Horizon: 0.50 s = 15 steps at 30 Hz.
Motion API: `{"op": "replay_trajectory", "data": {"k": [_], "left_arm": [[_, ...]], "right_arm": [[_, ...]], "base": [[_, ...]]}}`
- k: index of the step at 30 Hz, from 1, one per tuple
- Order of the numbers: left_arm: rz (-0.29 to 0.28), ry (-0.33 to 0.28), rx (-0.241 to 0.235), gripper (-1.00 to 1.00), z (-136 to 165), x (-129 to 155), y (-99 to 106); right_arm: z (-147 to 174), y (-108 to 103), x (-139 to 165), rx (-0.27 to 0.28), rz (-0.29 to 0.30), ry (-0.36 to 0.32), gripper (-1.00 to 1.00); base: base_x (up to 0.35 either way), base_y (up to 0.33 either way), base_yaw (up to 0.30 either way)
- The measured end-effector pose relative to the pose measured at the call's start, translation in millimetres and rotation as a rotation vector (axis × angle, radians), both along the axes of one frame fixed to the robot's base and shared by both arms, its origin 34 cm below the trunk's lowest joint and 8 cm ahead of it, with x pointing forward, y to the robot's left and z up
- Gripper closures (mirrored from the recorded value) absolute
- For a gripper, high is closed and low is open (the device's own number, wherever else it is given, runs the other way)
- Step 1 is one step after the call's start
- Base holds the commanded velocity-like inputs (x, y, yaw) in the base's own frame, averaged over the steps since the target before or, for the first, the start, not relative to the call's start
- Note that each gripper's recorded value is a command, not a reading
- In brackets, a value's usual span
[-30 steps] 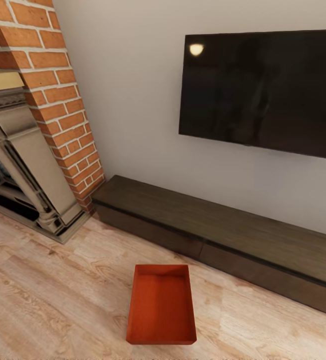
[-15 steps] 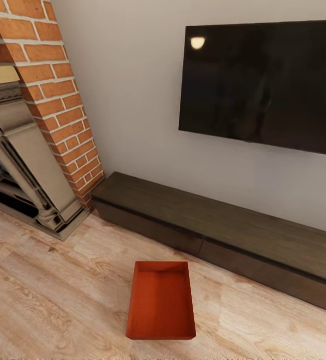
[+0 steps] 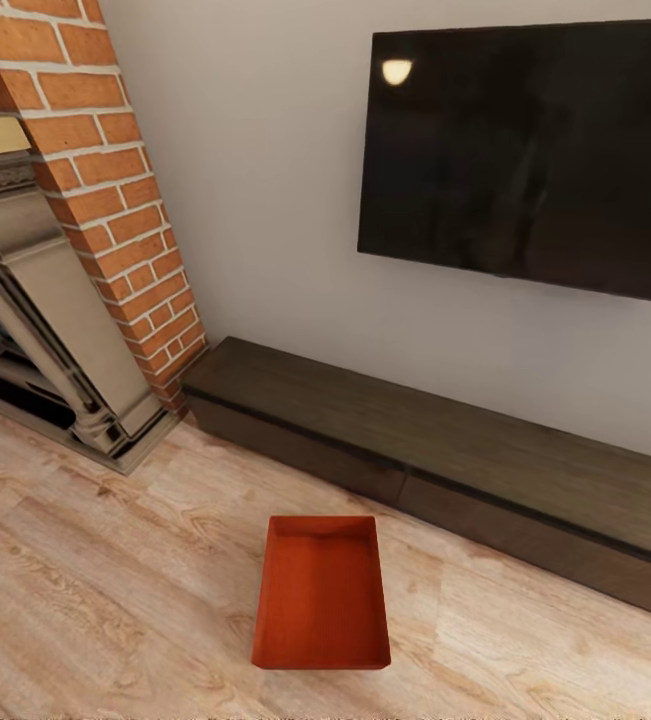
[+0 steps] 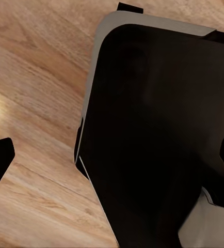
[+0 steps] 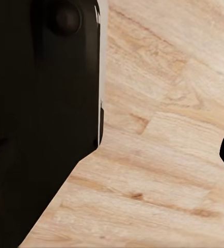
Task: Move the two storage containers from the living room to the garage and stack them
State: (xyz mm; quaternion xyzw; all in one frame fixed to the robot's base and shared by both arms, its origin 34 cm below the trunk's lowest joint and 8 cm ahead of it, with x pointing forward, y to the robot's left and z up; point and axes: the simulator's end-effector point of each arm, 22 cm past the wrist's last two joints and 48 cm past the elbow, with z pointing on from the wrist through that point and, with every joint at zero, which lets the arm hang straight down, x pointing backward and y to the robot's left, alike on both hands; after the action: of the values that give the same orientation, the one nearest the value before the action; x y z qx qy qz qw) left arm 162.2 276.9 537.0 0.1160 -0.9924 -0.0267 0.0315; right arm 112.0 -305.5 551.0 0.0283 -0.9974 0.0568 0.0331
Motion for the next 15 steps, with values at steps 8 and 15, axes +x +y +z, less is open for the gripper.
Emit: {"op": "replay_trajectory", "data": {"k": [8, 15], "left_arm": [[0.0, 0.012, 0.0, -1.0, -0.3, -5.1, 0.0], [-0.001, 0.023, 0.0, -1.0, -0.5, -9.9, 0.0]], "right_arm": [[0.3, -1.1, -4.5, -0.001, 0.0, 0.012, -1.0], [0.5, -1.3, -8.6, -0.002, 0.0, 0.023, -1.0]], "base": [[0.0, 0.0, 0.0], [0.0, 0.0, 0.0]]}}
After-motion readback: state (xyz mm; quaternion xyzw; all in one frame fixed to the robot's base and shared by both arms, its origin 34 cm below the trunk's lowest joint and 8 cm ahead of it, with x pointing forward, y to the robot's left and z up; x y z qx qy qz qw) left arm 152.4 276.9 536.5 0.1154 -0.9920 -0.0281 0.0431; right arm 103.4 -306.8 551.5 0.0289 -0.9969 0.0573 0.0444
